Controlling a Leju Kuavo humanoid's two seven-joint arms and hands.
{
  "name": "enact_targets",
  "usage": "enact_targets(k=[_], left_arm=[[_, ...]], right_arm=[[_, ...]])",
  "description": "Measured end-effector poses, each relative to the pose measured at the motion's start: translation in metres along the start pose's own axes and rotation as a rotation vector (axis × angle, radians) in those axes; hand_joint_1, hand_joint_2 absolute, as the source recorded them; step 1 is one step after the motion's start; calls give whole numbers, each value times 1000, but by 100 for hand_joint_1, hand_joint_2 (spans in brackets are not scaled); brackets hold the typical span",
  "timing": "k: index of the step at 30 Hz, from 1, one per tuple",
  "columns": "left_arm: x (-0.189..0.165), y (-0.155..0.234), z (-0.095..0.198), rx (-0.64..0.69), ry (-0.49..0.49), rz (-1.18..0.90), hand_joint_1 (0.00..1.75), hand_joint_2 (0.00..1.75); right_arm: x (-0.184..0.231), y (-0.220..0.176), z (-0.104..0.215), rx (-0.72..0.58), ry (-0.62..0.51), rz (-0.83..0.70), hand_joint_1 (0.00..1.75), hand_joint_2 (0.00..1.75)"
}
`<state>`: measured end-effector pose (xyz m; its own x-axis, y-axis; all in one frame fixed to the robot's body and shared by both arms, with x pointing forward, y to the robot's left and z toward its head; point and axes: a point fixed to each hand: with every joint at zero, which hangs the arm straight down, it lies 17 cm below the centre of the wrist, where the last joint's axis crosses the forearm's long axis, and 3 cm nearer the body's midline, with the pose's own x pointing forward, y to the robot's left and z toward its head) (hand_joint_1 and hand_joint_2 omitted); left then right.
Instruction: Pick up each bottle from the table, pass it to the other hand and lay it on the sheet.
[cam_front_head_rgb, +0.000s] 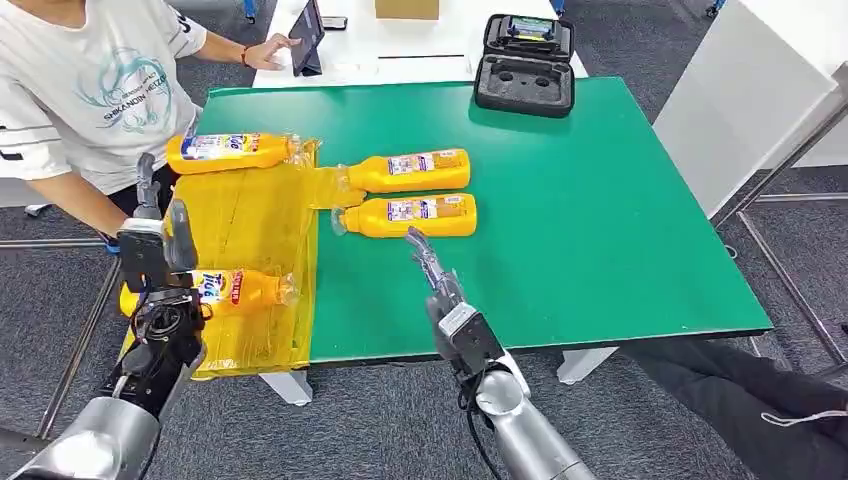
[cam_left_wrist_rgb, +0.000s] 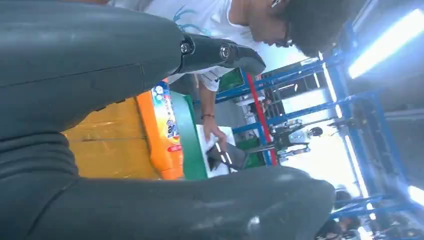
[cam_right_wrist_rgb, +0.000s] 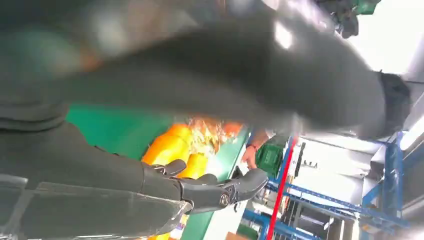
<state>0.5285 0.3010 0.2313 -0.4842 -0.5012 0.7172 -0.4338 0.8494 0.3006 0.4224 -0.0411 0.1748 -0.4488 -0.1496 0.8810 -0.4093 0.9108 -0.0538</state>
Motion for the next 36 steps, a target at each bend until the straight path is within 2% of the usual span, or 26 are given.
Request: enact_targets(k=[4,11,15,20,21,23,24,25,26,27,29,30,31,32,33,34,35,36], left_arm=[[12,9,4,65,7,77,0,175],[26,22,34,158,47,195,0,175],[32,27,45,190,54,215,0,175],[38,26,58,210,70,243,0,175],[40,25,60,213,72,247,0,175],[43,24,62,224,76,254,0,175],[44,23,63,227,77,259,161,175],[45,23,64,228,79,267,175,175],[47,22,64,227,79,277,155,175],[48,21,65,227,78,283,0,175],[52,21,65,232,76,292,0,175],[53,21,66,233,74,292,0,175],[54,22,66,234,71,291,0,175],[57,22,67,236,66,288,169,175],[58,23,67,239,61,279,169,175],[59,24,67,242,58,276,0,175],[59,24,67,243,58,276,0,175],[59,24,68,243,60,277,0,175]], right_arm=[[-5,-21,-12,-18,27,134,0,175],[-5,-98,-53,-27,24,388,0,175],[7,-124,-72,-57,-10,418,0,175],[20,-131,-79,-96,-76,388,0,175],[20,-129,-80,-99,-78,385,175,175],[19,-124,-81,-102,-78,372,175,175],[19,-122,-82,-103,-78,366,61,175],[18,-120,-82,-102,-76,362,0,175],[18,-117,-83,-102,-76,356,0,175],[17,-116,-83,-103,-74,352,0,175],[16,-113,-83,-106,-70,345,0,175],[15,-112,-83,-107,-68,340,103,175],[14,-111,-83,-108,-66,335,49,175],[14,-109,-83,-108,-65,331,0,175],[13,-108,-83,-109,-62,329,5,175],[12,-107,-82,-109,-60,326,147,175],[11,-106,-82,-109,-58,323,133,175],[10,-105,-81,-109,-55,321,133,175]])
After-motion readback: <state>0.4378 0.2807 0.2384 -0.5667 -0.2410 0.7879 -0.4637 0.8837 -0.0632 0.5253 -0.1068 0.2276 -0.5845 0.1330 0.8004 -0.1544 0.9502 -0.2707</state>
